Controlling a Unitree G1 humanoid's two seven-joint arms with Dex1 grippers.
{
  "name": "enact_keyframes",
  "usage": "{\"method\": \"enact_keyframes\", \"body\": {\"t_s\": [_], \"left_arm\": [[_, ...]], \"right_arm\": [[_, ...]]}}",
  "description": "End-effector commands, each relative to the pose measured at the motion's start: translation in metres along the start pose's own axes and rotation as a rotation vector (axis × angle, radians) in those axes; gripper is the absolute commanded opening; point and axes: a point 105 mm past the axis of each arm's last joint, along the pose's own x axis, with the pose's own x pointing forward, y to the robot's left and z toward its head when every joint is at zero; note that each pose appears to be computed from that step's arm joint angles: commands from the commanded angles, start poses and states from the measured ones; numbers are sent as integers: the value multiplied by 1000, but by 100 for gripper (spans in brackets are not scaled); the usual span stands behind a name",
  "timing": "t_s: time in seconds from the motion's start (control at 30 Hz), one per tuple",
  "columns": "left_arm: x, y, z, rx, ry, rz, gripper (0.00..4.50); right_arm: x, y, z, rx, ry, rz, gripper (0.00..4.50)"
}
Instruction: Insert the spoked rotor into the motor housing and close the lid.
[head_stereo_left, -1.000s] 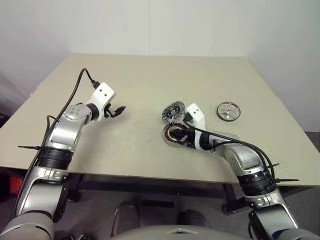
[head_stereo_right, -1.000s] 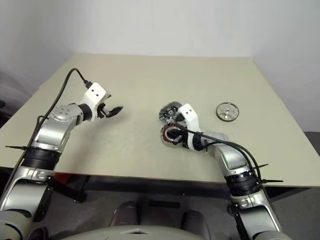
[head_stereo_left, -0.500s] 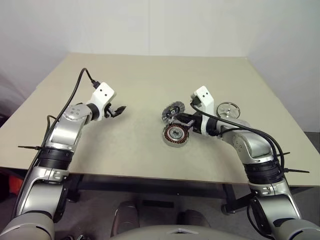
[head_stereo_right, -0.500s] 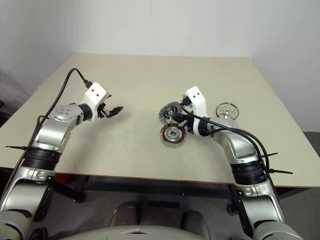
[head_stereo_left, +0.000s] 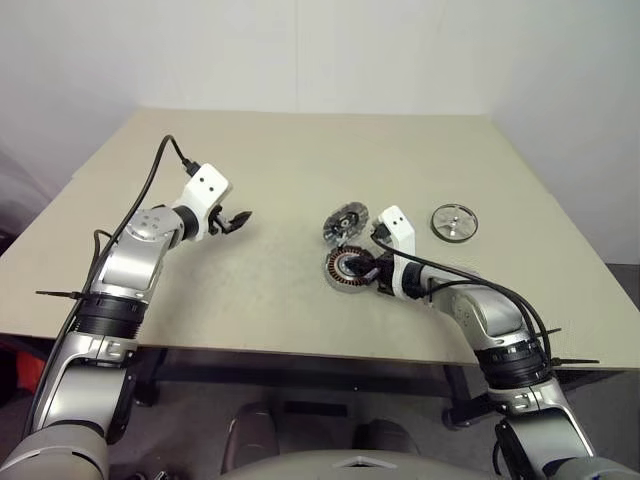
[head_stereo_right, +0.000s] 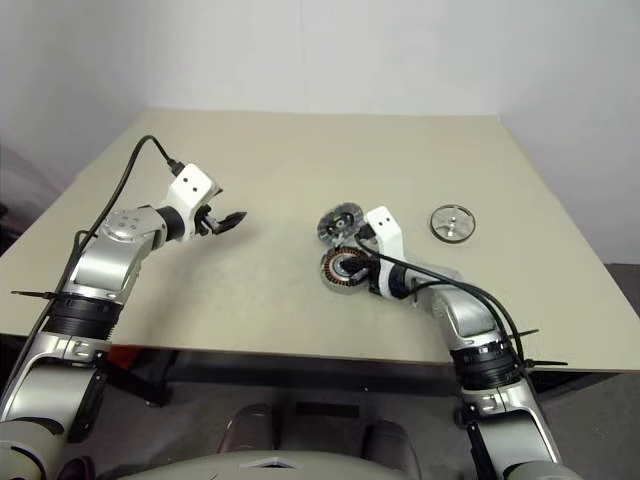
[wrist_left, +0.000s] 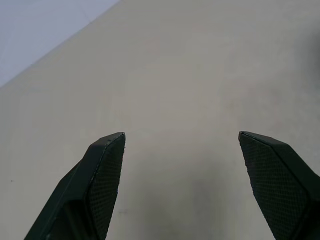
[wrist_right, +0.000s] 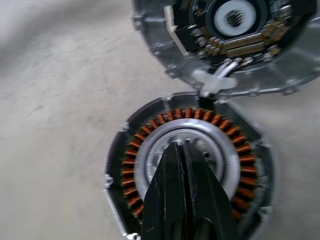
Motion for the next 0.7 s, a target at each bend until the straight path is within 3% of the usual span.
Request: {"method": "enact_keyframes", "body": {"t_s": [0.03, 0.2, 0.33, 0.43, 0.5, 0.57, 0.7], "left_arm": [[-4, 10, 17, 29, -52, 33, 382], [-3, 9, 17, 29, -54, 30, 382], [-2, 9, 17, 29, -54, 28, 382], [-2, 8, 17, 30, -52, 26, 382], [-3, 9, 17, 31, -50, 28, 382], [-4, 10, 18, 33, -51, 32, 382], [-6, 14, 16, 33, -46, 43, 382]], "right_arm": [[-13, -7, 40, -60, -109, -24, 6], [-17, -2, 49, -86, -124, -7, 6], [-13, 4, 39, -70, -97, 13, 6], [-4, 11, 14, -1, -43, 46, 6], [6, 6, -24, 67, 53, 20, 6], [9, -1, -43, 96, 95, -20, 6], [3, -10, -16, 61, 20, -47, 6]]}}
